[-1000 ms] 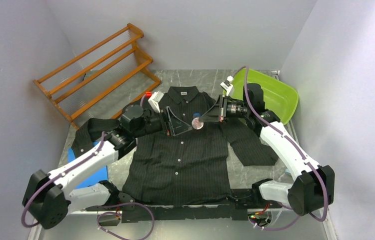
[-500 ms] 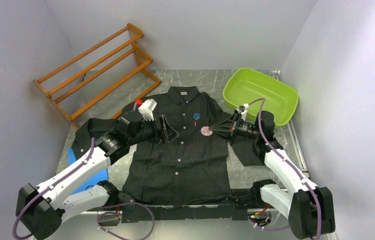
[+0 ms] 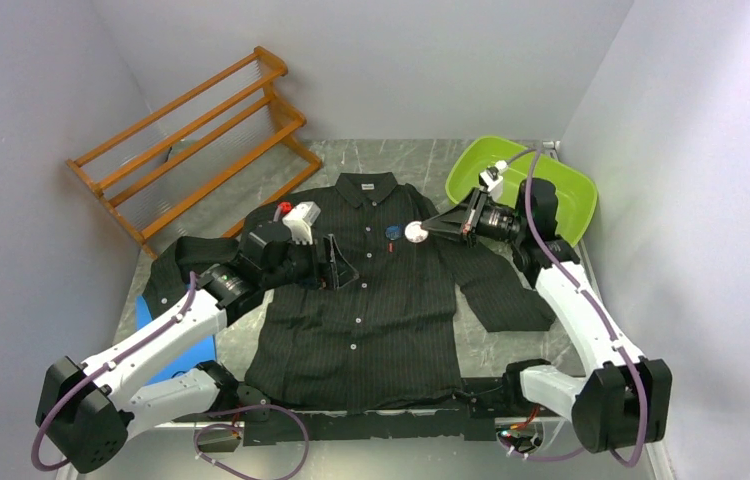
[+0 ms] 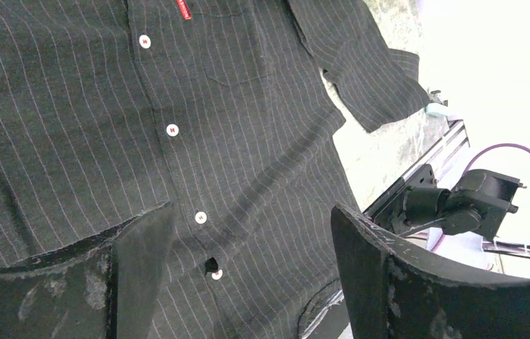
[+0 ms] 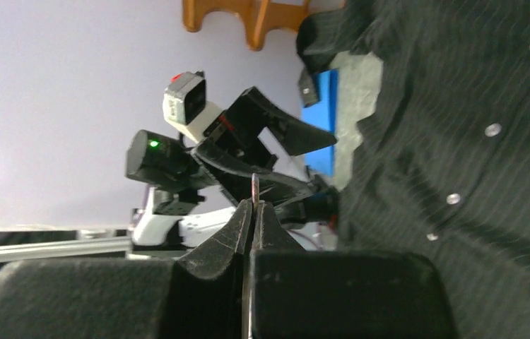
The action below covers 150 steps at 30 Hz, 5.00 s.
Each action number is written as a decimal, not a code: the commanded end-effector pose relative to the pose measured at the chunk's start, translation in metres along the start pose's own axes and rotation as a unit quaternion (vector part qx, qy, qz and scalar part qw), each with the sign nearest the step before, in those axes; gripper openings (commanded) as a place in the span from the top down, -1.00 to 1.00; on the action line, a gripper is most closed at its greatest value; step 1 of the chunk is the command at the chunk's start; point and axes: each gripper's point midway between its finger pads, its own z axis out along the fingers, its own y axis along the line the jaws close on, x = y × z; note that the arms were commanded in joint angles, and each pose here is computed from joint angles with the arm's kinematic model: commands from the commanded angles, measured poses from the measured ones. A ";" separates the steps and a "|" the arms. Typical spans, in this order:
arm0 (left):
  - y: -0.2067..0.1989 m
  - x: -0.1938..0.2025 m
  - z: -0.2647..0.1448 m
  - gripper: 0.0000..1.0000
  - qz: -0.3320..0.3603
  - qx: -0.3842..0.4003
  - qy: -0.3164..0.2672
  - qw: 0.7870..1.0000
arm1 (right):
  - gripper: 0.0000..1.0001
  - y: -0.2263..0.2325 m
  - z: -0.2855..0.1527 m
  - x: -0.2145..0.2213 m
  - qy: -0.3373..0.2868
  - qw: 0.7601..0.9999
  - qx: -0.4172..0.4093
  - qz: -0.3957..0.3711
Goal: Pin the brooch onto the clothing
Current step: Pin the brooch to the clothes.
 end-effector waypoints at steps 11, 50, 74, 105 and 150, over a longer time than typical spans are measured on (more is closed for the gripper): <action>0.027 0.016 0.006 -0.68 0.007 -0.044 0.014 0.999 | 1.00 -0.081 0.050 -0.036 -0.016 0.991 0.117 -0.061; 0.078 0.080 0.061 -0.61 -0.052 -0.073 0.085 0.992 | 1.00 -0.231 0.145 -0.040 -0.098 0.984 0.147 -0.028; 0.107 0.092 0.056 -0.61 -0.053 -0.138 0.087 0.985 | 1.00 -0.235 0.082 -0.061 -0.209 0.944 0.216 -0.135; 0.031 -0.003 0.058 -0.57 0.054 -0.007 -0.028 0.998 | 1.00 -0.079 0.066 -0.057 -0.288 0.751 0.356 -0.475; -0.078 -0.055 0.091 -0.28 0.477 0.113 -0.355 0.796 | 1.00 -0.054 0.057 -0.036 -0.364 0.812 0.368 -0.271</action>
